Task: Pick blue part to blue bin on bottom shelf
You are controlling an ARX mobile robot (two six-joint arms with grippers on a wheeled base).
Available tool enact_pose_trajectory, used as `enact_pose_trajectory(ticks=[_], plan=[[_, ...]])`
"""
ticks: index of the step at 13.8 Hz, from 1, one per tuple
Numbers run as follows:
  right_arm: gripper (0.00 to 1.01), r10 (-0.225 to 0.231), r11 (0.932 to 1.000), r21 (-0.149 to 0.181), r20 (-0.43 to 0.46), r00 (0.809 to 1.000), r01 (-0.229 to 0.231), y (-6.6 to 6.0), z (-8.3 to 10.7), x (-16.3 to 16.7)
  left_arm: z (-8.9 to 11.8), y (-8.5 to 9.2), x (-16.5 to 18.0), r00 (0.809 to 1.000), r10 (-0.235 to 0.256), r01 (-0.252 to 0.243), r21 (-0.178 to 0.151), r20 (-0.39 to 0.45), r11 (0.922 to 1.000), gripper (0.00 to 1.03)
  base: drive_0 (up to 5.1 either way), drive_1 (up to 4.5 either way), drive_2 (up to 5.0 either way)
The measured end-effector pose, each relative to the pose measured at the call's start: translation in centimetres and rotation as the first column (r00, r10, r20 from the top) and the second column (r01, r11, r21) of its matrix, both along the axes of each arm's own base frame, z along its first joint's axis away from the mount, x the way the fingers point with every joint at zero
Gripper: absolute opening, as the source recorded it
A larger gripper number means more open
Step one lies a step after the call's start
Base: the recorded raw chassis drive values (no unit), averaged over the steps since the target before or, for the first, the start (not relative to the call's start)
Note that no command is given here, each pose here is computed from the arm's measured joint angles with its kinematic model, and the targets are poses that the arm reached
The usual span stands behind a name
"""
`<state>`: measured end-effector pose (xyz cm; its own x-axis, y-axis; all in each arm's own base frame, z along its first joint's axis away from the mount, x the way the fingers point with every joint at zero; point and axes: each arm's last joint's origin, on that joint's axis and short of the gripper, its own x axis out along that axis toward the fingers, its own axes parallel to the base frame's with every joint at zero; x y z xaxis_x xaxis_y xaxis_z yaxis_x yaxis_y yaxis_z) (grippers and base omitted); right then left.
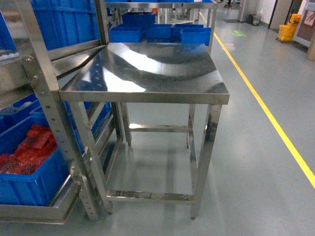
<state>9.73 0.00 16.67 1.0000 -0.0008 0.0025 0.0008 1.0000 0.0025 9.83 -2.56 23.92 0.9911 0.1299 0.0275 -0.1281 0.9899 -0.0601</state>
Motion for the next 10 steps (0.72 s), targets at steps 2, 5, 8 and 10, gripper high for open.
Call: enact_pose_trajectory(ticks=[2,5,8,10], plan=[[0.98,-0.001,1.0,0.0,0.0,1.0,0.001,0.0,0.0,0.0,0.01,-0.02,0.0,1.0,-0.005,0.005,-0.001,0.001,1.0,0.43,-4.6,3.9,1.1],[0.98,0.0,1.0,0.0,-0.002,1.0,0.0,0.0,-0.01,0.0,0.02,-0.01,-0.01,1.0,-0.002,0.002,-0.001,0.002,1.0,0.43,-4.6,3.89,1.1],[0.98,0.0,1.0,0.0,0.002,1.0,0.0,0.0,0.02,0.0,0.03,-0.01,-0.01,1.0,0.0,0.0,-0.002,0.003,1.0,0.43,-4.7,3.7,1.0],[0.98,0.0,1.0,0.0,-0.002,1.0,0.0,0.0,-0.02,0.0,0.01,-0.01,-0.01,1.0,-0.001,0.001,-0.001,0.001,1.0,0.43,-4.9,2.51,2.5]])
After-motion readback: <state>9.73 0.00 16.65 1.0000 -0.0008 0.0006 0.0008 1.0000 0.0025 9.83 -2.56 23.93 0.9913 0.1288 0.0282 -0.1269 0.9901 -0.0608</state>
